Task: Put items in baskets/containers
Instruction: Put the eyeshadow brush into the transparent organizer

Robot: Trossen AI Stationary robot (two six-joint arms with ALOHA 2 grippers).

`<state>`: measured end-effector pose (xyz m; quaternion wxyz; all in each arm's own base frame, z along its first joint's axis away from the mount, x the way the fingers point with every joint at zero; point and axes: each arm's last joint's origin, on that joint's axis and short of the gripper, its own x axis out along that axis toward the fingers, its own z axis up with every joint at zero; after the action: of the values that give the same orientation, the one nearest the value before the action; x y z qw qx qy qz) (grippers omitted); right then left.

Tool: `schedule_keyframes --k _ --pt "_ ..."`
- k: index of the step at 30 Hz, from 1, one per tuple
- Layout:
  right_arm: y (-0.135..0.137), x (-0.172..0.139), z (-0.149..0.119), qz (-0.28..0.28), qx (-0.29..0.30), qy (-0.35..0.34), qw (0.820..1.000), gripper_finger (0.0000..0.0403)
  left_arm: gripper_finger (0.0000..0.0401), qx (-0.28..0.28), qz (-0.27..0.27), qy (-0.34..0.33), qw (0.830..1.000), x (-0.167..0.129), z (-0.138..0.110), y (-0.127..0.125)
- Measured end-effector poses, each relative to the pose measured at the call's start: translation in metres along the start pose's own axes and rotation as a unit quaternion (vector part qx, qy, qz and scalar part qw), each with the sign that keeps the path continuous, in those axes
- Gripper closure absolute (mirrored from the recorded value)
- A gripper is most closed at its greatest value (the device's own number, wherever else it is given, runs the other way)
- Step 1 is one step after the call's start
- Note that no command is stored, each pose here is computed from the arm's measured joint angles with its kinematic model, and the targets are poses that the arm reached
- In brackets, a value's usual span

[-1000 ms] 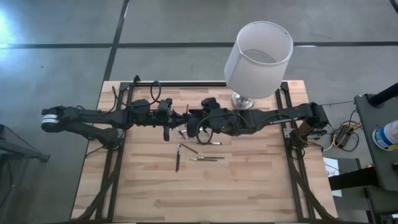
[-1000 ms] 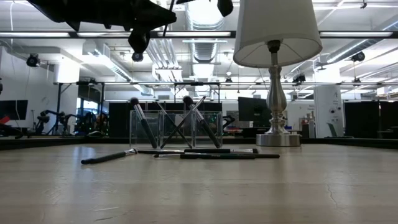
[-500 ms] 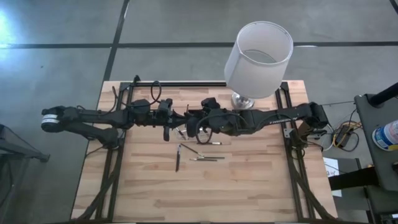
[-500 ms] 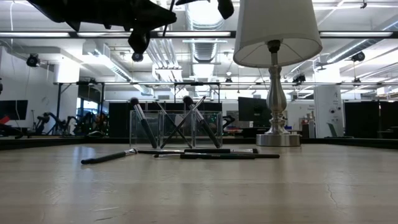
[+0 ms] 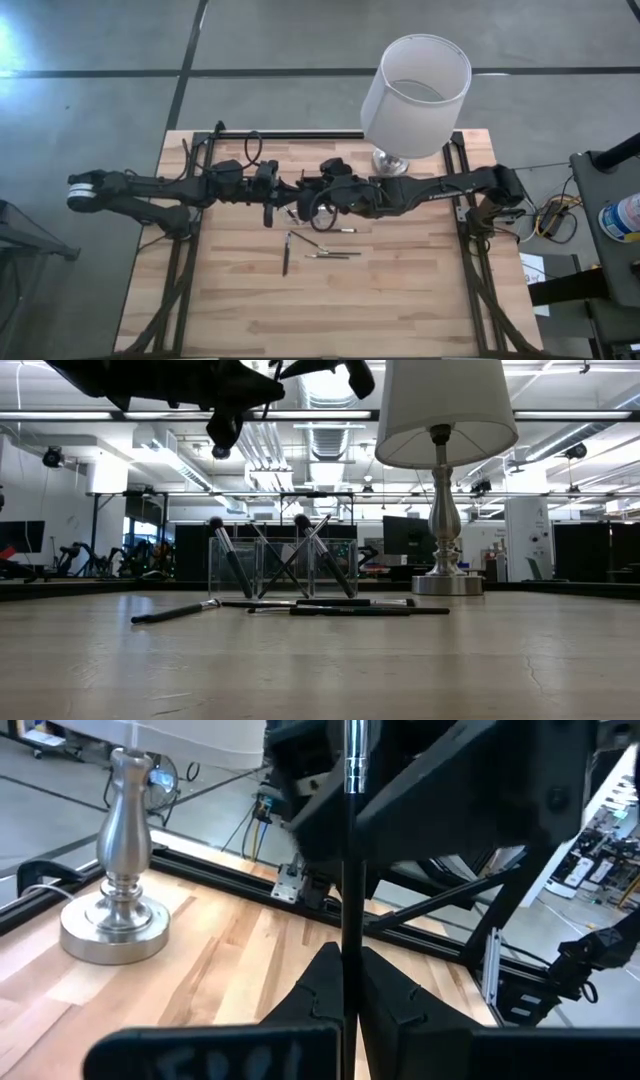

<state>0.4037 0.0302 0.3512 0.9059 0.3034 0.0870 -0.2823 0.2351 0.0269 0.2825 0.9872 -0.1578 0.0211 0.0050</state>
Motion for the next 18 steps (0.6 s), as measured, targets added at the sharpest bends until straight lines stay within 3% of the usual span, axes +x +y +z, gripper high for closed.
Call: schedule_keyframes --k 7,18 --pt "0.0006 -0.0032 0.0039 0.005 0.004 -0.004 1.000 0.0331 0.0391 0.000 0.002 0.002 1.000 0.0000 -0.0004 0.0002" --pt "-0.0002 -0.0021 0.0033 -0.007 -0.014 -0.013 1.000 0.0387 0.0389 -0.003 0.002 0.004 1.000 -0.0002 -0.0007 0.0003"
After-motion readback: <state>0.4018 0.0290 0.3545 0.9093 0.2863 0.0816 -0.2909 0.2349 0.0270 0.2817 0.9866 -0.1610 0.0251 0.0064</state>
